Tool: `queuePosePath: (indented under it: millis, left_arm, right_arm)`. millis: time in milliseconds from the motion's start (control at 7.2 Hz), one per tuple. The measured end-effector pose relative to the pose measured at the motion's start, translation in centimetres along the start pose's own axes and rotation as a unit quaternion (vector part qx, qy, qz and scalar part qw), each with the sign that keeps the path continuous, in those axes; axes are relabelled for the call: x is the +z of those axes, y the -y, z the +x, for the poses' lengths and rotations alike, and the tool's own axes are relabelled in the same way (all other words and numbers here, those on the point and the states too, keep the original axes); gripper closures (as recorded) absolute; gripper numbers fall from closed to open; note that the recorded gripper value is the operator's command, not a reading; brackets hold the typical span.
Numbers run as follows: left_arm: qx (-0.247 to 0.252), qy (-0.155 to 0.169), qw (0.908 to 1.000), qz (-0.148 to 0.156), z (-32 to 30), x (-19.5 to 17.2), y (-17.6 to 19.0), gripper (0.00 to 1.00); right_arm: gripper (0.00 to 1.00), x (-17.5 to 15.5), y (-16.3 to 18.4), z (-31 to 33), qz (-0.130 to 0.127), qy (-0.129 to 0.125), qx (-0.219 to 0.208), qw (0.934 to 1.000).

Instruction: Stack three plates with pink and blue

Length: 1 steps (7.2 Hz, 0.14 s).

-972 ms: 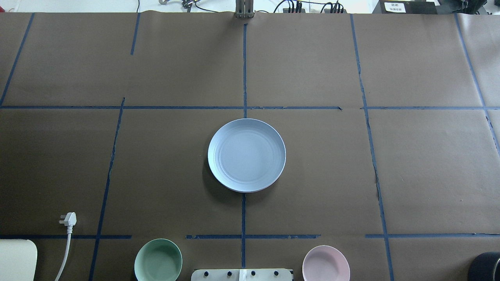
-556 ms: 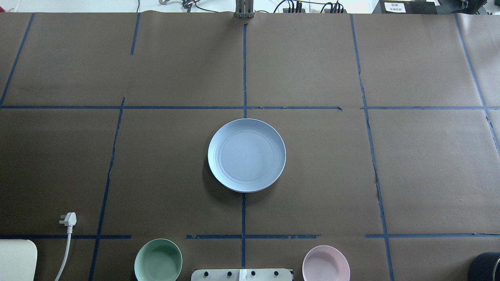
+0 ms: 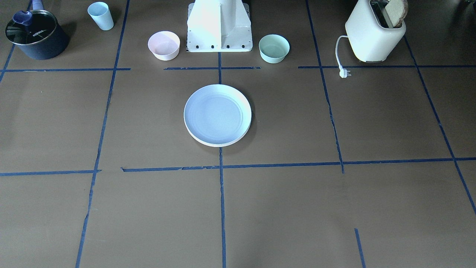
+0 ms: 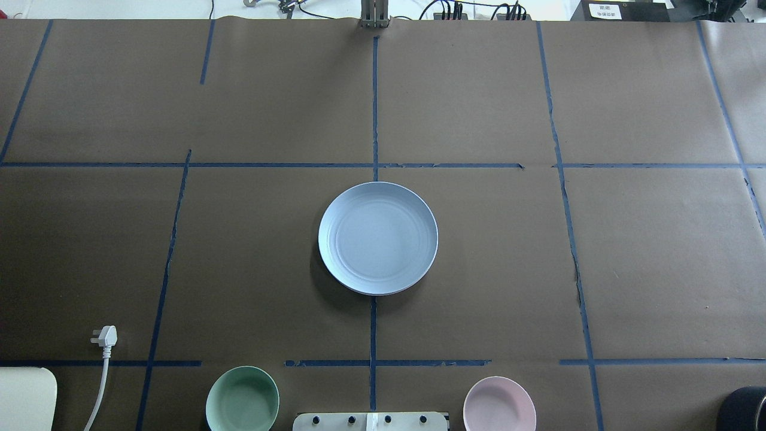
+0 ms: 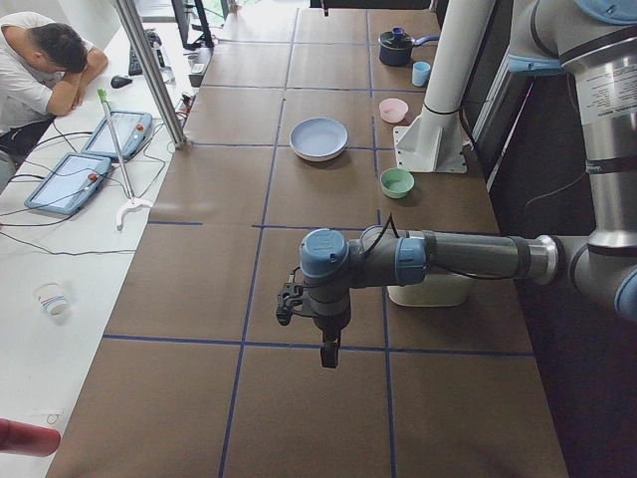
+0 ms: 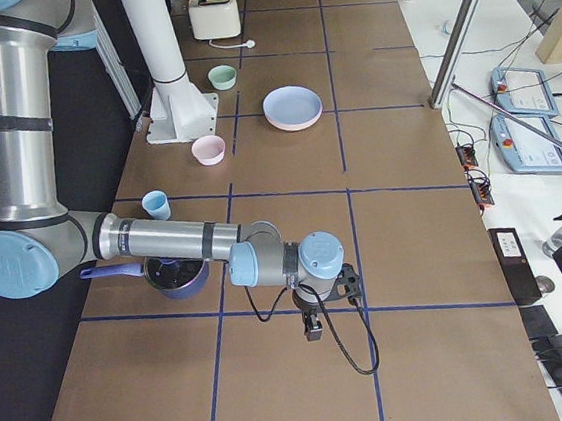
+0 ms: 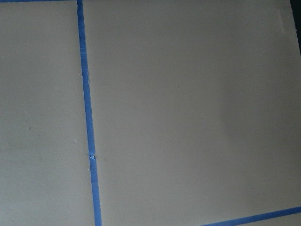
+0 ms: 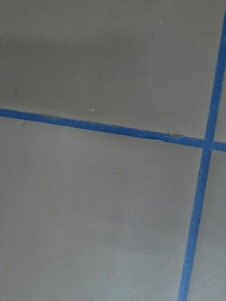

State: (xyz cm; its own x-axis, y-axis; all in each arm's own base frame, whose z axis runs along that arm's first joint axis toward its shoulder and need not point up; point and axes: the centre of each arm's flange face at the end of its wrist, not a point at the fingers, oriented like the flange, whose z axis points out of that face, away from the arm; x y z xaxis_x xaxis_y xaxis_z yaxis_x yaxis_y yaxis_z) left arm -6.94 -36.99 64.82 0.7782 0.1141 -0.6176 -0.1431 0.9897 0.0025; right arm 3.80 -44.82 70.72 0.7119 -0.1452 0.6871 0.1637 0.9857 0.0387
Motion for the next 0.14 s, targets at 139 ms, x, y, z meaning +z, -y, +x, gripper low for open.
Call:
queuePosePath:
  millis: [139]
  left_arm:
    - [0.001,-0.001,1.0,-0.002,-0.14,0.31,0.03,0.0]
  right_arm:
    - [0.0,-0.49,0.82,-0.36,0.005,-0.002,0.0,1.0]
